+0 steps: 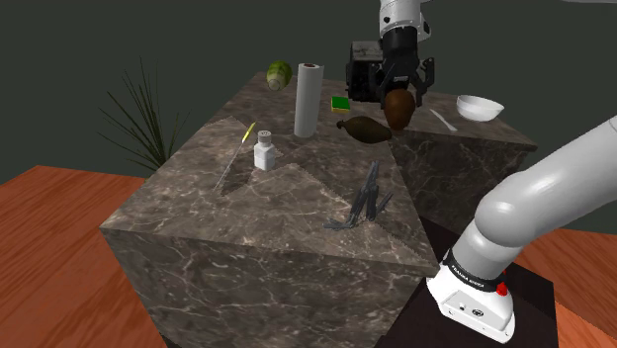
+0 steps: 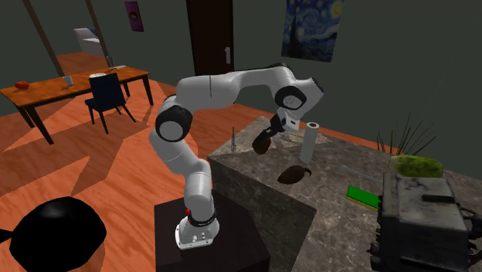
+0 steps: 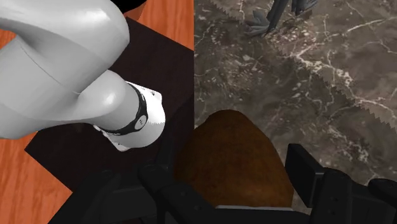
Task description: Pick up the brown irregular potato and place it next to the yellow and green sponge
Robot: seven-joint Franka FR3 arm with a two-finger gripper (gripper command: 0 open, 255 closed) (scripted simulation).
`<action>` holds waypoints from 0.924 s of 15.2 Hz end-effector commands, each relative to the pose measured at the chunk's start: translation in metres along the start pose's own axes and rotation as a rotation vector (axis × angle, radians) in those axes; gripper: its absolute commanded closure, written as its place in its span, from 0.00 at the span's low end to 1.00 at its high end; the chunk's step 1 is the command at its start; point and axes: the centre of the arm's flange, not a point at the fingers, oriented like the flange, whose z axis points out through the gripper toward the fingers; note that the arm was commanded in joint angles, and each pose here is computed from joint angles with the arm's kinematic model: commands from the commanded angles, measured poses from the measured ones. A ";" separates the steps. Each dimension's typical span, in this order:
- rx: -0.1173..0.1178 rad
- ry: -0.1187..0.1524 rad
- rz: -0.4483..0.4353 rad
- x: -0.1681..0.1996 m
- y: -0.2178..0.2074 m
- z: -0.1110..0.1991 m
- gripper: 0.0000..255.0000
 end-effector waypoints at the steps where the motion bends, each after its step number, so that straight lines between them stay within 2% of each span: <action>1: -0.001 0.001 -0.001 0.024 0.002 -0.010 1.00; 14: -0.001 0.001 -0.001 0.180 0.028 -0.077 1.00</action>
